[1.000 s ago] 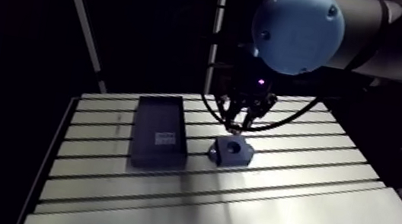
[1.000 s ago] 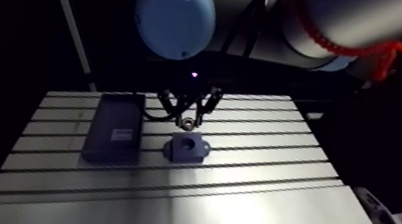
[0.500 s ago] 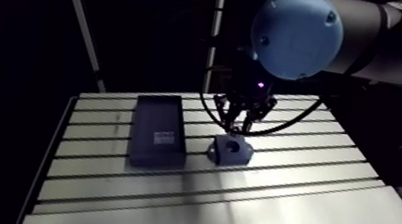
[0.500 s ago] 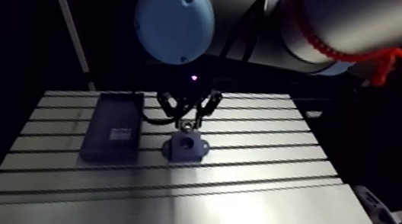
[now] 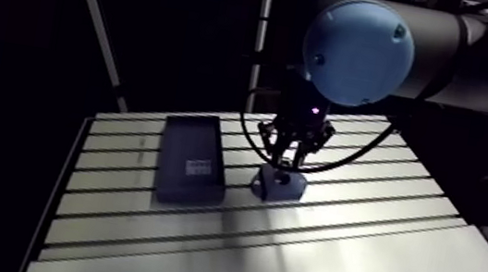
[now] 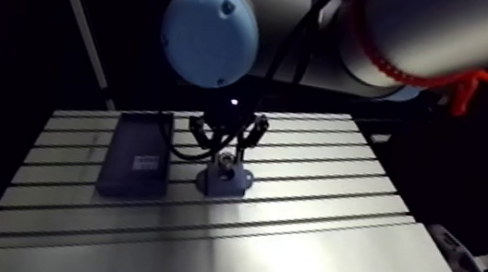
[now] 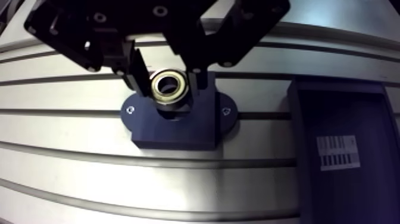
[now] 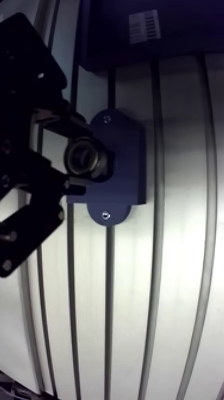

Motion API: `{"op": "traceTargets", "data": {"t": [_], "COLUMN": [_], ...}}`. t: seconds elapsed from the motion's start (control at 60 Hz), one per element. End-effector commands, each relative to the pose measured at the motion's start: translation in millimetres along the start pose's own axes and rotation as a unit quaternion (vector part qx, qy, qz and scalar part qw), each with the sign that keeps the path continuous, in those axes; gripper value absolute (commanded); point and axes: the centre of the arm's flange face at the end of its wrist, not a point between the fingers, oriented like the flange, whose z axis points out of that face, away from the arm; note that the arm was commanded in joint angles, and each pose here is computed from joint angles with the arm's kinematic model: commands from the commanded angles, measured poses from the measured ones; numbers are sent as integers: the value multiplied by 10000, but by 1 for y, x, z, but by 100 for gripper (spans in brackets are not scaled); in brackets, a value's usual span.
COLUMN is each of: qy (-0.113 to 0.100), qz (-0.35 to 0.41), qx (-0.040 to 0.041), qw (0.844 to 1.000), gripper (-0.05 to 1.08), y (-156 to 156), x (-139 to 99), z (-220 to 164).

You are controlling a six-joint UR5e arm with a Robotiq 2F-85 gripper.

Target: Pick up the bearing and press it into the housing until flush.

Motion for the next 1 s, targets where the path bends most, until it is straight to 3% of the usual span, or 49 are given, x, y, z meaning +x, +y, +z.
{"op": "traceTargets", "data": {"t": [0.017,0.15,0.633,1.0], "qy": [-1,154,25,45], "qz": [4,-7,-4,-3], "qx": [0,-53,-15,-21], "qw": [10000,9999,10000,10000], "gripper": [71,71,71,71], "y": [0,1,0,0], "x": [-1,2,0,0], "z": [5,4,18,19]}}
